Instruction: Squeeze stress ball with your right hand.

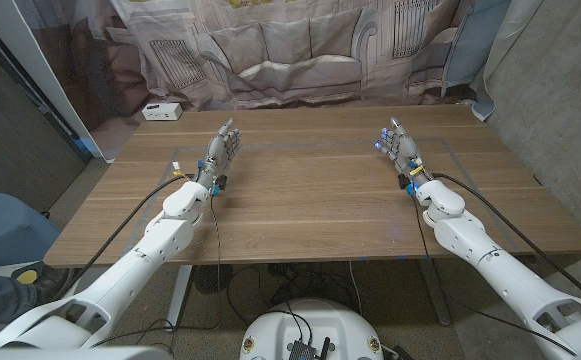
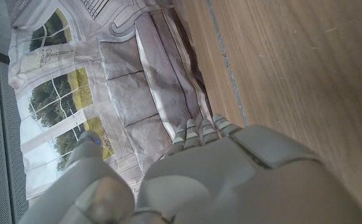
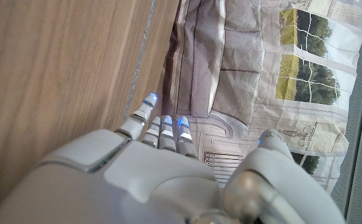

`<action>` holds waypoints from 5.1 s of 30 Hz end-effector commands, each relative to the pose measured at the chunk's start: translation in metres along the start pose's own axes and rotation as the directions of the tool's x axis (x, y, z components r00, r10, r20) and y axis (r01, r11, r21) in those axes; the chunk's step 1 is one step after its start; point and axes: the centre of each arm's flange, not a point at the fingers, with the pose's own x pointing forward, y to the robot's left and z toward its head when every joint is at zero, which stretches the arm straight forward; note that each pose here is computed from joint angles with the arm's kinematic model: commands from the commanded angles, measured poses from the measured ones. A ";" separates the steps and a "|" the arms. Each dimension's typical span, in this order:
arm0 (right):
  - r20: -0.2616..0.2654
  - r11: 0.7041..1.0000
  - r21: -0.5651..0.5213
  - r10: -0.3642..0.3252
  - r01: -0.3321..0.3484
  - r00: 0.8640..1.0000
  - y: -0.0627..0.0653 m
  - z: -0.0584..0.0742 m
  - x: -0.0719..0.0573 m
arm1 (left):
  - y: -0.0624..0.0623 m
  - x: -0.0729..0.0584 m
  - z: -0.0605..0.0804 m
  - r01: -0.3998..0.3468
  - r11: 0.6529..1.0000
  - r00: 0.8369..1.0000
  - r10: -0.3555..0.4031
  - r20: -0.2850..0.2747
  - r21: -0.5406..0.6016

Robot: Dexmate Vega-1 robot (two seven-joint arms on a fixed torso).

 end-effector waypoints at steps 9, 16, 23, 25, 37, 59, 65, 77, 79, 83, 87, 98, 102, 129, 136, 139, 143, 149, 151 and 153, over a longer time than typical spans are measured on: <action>0.088 0.999 -0.028 -0.024 0.026 0.996 -0.006 0.014 -0.022 | -0.011 -0.010 0.018 0.012 1.000 1.000 -0.013 0.029 0.015; 0.120 0.998 -0.054 -0.021 0.027 0.993 -0.008 0.022 -0.028 | -0.013 -0.010 0.023 0.028 0.999 0.999 -0.030 0.030 0.041; 0.163 0.998 -0.054 -0.006 0.015 0.987 -0.012 0.029 -0.031 | -0.010 -0.008 0.026 0.024 0.998 0.998 -0.028 0.065 0.058; 0.169 0.999 -0.052 0.002 0.007 0.986 -0.014 0.030 -0.032 | -0.010 -0.007 0.027 0.022 0.998 0.997 -0.026 0.075 0.055; 0.186 0.996 -0.082 0.057 -0.042 0.981 -0.030 0.037 -0.041 | -0.024 -0.005 0.024 0.005 0.999 0.997 -0.009 0.073 0.052; 0.219 0.979 -0.201 0.012 0.033 0.976 -0.044 0.050 -0.052 | -0.040 -0.020 0.046 0.026 0.992 0.993 -0.039 0.110 0.120; 0.238 0.967 -0.248 -0.002 0.063 0.971 -0.050 0.056 -0.051 | -0.038 -0.026 0.039 0.010 0.993 0.995 -0.021 0.096 0.114; 0.239 0.956 -0.275 -0.036 0.103 0.970 -0.050 0.055 -0.048 | -0.030 -0.020 0.042 0.015 0.992 0.993 -0.029 0.112 0.125; 0.241 0.950 -0.289 -0.045 0.116 0.969 -0.050 0.057 -0.048 | -0.030 -0.019 0.044 0.014 0.991 0.993 -0.030 0.116 0.133; 0.240 0.938 -0.323 -0.047 0.125 0.970 -0.051 0.062 -0.047 | -0.028 -0.019 0.046 0.011 0.990 0.991 -0.030 0.129 0.142; 0.241 0.924 -0.359 -0.045 0.132 0.969 -0.053 0.066 -0.046 | -0.028 -0.019 0.045 0.016 0.990 0.991 -0.034 0.131 0.139; 0.242 0.875 -0.455 -0.059 0.167 0.968 -0.059 0.075 -0.041 | -0.030 -0.019 0.045 0.016 0.990 0.988 -0.037 0.151 0.137; 0.244 0.855 -0.487 -0.061 0.176 0.968 -0.060 0.075 -0.039 | -0.031 -0.020 0.045 0.013 0.990 0.988 -0.034 0.153 0.139; 0.218 0.720 -0.662 -0.080 0.208 0.973 -0.069 0.086 -0.023 | -0.032 -0.016 0.044 0.003 0.988 0.989 -0.026 0.146 0.155; 0.228 0.667 -0.708 -0.094 0.232 0.969 -0.072 0.090 -0.019 | -0.035 -0.013 0.047 0.003 0.988 0.987 -0.028 0.157 0.155; 0.230 0.641 -0.729 -0.097 0.238 0.968 -0.071 0.091 -0.017 | -0.035 -0.012 0.047 0.003 0.988 0.987 -0.028 0.158 0.156; 0.232 0.632 -0.737 -0.097 0.240 0.968 -0.072 0.091 -0.014 | -0.036 -0.012 0.047 0.002 0.988 0.987 -0.026 0.157 0.155; 0.234 0.599 -0.764 -0.092 0.241 0.968 -0.072 0.093 -0.009 | -0.037 -0.012 0.046 0.006 0.988 0.988 -0.030 0.151 0.157; 0.235 0.587 -0.773 -0.091 0.242 0.968 -0.072 0.093 -0.007 | -0.037 -0.011 0.047 0.007 0.987 0.988 -0.031 0.152 0.158; 0.232 0.579 -0.780 -0.088 0.239 0.969 -0.072 0.094 -0.005 | -0.037 -0.010 0.047 0.006 0.988 0.988 -0.030 0.154 0.157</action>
